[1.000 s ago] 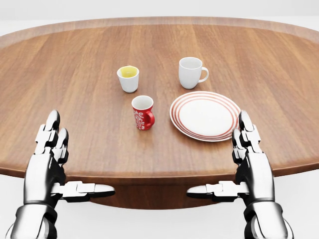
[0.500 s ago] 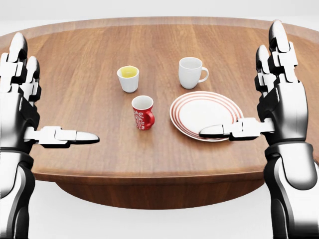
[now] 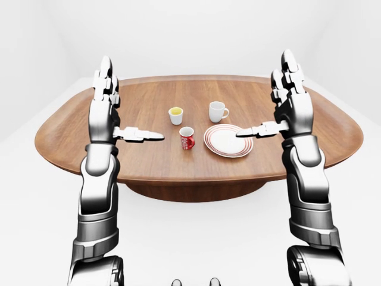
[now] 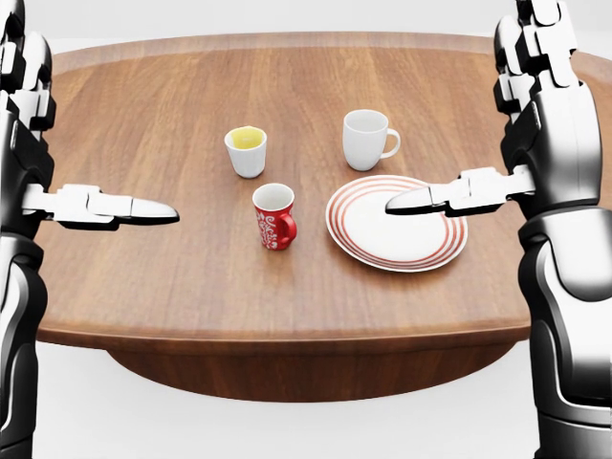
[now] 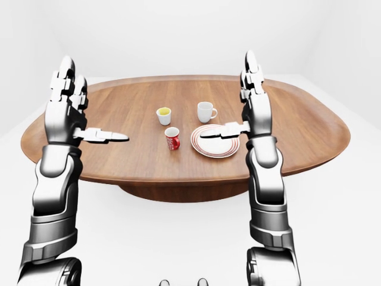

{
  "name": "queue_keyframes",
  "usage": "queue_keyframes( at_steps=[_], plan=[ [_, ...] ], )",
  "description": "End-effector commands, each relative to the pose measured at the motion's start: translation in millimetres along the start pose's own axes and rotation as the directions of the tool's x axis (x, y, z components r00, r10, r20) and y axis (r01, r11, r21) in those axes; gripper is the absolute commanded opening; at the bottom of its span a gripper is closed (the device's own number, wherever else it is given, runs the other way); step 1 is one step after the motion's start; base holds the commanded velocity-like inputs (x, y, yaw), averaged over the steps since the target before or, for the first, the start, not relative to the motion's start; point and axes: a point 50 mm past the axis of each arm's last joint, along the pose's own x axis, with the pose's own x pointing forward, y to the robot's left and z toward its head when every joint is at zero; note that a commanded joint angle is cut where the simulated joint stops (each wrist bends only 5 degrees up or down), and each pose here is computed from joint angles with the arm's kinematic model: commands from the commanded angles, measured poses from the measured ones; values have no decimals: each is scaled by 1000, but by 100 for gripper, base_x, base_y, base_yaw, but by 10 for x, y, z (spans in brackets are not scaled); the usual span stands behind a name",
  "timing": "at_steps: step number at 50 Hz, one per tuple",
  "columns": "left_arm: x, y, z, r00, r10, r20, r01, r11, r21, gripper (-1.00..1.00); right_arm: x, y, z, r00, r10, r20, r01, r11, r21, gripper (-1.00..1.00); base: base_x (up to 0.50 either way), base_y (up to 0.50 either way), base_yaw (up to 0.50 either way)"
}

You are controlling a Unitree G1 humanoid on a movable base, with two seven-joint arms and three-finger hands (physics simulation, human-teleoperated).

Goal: Pick up the red mug and put it on the plate

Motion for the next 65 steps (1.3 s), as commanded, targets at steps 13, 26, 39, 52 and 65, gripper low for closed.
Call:
queue_keyframes(
  at_steps=[13, 26, 39, 52, 65],
  plan=[
    [37, 32, 64, 1000, -2, 26, 2, 1000, 12, 100, 20, -43, 91, 999, 1, 35, 0, 1000, -24, 100, 0, 0, 0],
    [23, -10, 85, 999, -12, 35, 11, 1000, 11, 100, 6, -51, 141, 998, 8, 55, -6, 999, -35, 100, 0, 0, 0],
    [18, 10, 183, 997, -9, 77, 8, 1000, 11, 100, 15, -20, 251, 995, 22, 100, -16, 998, -55, 100, 0, 0, 0],
    [28, -19, 117, 999, -16, 49, 15, 1000, 13, 100, 14, -25, 256, 994, 30, 101, -23, 997, -68, 100, 2, 0, 0],
    [26, -25, 159, 998, -19, 66, 18, 1000, 19, 100, -7, -9, 225, 995, 39, 87, -33, 997, -75, 100, 15, 0, 0]
  ],
)
